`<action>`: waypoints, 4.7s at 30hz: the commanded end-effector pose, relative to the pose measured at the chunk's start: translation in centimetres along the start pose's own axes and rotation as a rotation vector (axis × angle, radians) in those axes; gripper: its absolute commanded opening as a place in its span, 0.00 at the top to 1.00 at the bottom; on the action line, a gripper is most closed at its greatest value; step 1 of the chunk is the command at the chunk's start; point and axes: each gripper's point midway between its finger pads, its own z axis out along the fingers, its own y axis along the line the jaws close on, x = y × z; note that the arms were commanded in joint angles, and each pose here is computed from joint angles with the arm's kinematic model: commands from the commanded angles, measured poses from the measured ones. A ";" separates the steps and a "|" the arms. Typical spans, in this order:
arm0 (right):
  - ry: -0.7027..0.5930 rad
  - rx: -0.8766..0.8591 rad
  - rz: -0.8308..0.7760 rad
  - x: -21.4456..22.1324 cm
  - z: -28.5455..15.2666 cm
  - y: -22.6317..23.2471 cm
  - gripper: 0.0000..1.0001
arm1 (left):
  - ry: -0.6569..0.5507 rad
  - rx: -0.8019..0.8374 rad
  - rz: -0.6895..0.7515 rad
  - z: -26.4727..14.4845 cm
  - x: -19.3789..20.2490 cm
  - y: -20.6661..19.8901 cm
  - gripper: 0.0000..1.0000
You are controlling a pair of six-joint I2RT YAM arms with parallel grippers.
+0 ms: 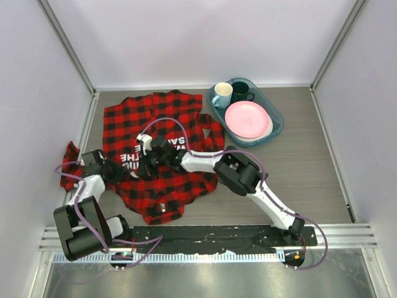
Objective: Remove the brooch from the garment
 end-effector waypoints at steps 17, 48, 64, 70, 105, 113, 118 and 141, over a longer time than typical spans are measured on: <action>-0.037 0.067 -0.080 -2.7 -0.2 0.5 0.88 | -0.110 0.074 0.120 -1.8 0.3 -0.9 0.86; -0.040 0.019 -0.035 -2.4 0.3 0.4 0.88 | -0.115 0.113 -0.057 -2.2 4.2 0.3 0.99; -0.022 0.013 -0.027 -1.7 0.4 0.0 0.88 | -0.130 -0.004 0.005 -4.3 0.0 -2.4 0.41; -0.017 0.013 -0.027 -1.6 0.3 -0.1 0.88 | -0.087 -0.076 0.028 -3.0 -0.9 -1.4 0.40; -0.008 -0.005 -0.026 -1.4 0.5 0.0 0.88 | 0.009 0.005 0.138 1.3 -0.8 -1.5 0.74; -0.005 -0.012 -0.019 -1.4 0.6 0.1 0.88 | -0.086 0.039 0.143 -0.3 -0.9 -1.7 0.89; -0.013 0.008 -0.012 -2.0 0.3 0.1 0.87 | -0.165 0.057 0.153 -1.4 -0.9 -1.5 1.00; 0.067 0.142 -0.165 -1.3 -1.2 -1.0 0.77 | -0.349 0.059 0.069 -2.3 0.9 0.5 1.00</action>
